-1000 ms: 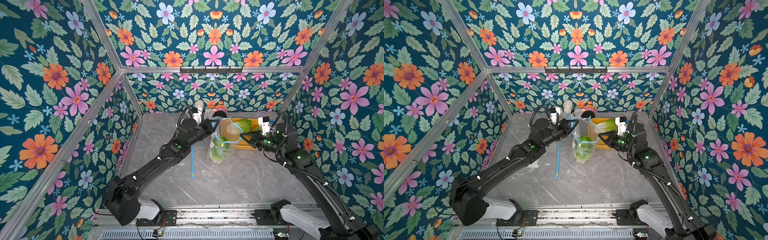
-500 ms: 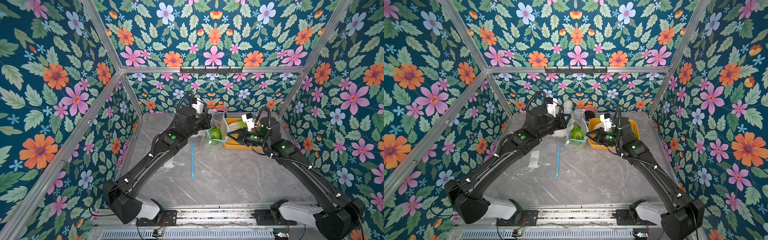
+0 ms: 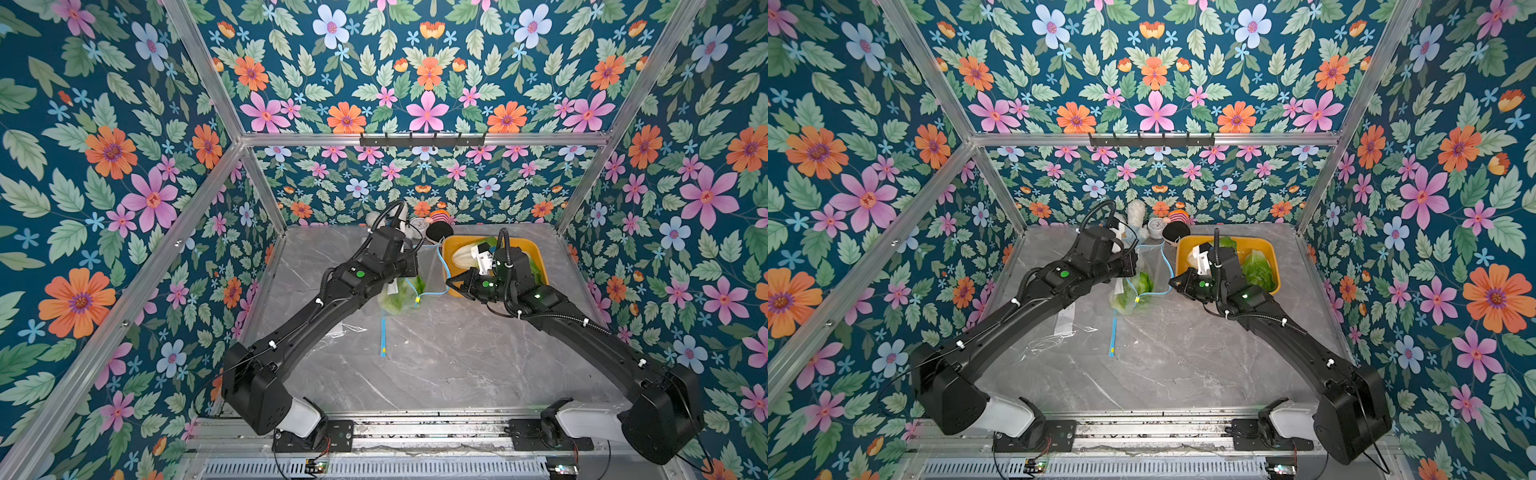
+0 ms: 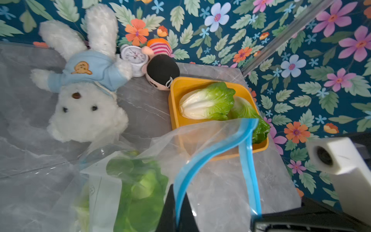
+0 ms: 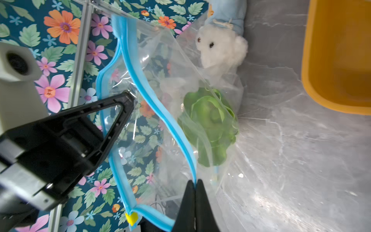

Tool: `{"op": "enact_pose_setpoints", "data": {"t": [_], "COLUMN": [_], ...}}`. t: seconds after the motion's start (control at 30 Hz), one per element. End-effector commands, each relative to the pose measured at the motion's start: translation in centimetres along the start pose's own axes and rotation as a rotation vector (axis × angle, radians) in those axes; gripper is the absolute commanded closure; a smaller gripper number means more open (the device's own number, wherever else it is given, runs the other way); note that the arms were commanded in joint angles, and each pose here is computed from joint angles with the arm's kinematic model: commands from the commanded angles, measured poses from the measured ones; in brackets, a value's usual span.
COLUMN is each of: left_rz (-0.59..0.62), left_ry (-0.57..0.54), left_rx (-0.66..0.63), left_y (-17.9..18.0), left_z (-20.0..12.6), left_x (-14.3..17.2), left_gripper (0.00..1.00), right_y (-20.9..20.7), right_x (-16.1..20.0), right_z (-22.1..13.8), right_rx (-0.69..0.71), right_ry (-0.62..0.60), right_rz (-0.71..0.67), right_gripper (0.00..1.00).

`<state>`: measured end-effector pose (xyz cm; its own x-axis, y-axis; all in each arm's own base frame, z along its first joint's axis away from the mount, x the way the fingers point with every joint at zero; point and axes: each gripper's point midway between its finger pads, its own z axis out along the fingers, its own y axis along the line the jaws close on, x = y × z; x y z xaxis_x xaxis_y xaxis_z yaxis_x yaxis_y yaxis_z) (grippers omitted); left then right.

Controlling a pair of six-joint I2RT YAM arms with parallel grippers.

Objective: Put the chinese cabbages into a zipper bag and zip it
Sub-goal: Adjust the zipper food storage bag at the center of the board, then adjust the Chinese cabbage in the basket.

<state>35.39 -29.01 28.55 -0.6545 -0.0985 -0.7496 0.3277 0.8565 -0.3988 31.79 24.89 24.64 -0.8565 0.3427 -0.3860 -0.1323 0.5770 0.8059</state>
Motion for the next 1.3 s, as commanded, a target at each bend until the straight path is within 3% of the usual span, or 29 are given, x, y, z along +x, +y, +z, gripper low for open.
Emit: {"op": "enact_pose_setpoints", "data": {"t": [0.0, 0.13, 0.37, 0.53, 0.7, 0.83, 0.97, 1.1, 1.27], "left_rz": [0.032, 0.074, 0.087, 0.092, 0.089, 0.102, 0.109, 0.12, 0.13], "left_ry": [-0.033, -0.029, -0.047, -0.023, -0.029, -0.01, -0.015, -0.023, -0.032], "left_rx": [-0.007, -0.036, -0.018, -0.021, 0.023, 0.024, 0.003, 0.017, 0.021], "left_y": [-1.1, -1.8, -2.4, -2.6, -3.8, -4.1, -3.6, -3.9, -4.3], "left_z": [0.2, 0.8, 1.0, 2.1, 2.9, 4.0, 4.6, 5.2, 5.9], "left_x": [-0.8, -0.5, -0.8, -0.6, -0.4, 0.5, 0.8, 0.6, 0.3], "left_gripper": [1.0, 1.0, 1.0, 1.0, 1.0, 1.0, 1.0, 1.0, 1.0], "right_y": [-1.7, -2.7, -0.4, -2.4, -6.8, -9.3, -11.2, -14.1, -17.6], "right_x": [-0.2, -0.2, -2.2, -4.9, -8.3, -10.7, -13.6, -16.1, -16.0], "right_z": [-0.6, -1.6, -6.2, -9.5, -10.0, -7.7, -4.1, -1.1, 2.8], "right_rx": [0.086, 0.157, 0.157, 0.173, 0.196, 0.235, 0.184, 0.22, 0.294], "right_ry": [-0.047, -0.059, -0.157, -0.262, -0.315, -0.337, -0.374, -0.412, -0.405], "right_rz": [-0.021, -0.05, -0.139, -0.058, 0.087, 0.145, 0.285, 0.399, 0.538], "right_gripper": [1.0, 0.89, 0.63, 0.51, 0.42, 0.33, 0.25, 0.18, 0.11]}}
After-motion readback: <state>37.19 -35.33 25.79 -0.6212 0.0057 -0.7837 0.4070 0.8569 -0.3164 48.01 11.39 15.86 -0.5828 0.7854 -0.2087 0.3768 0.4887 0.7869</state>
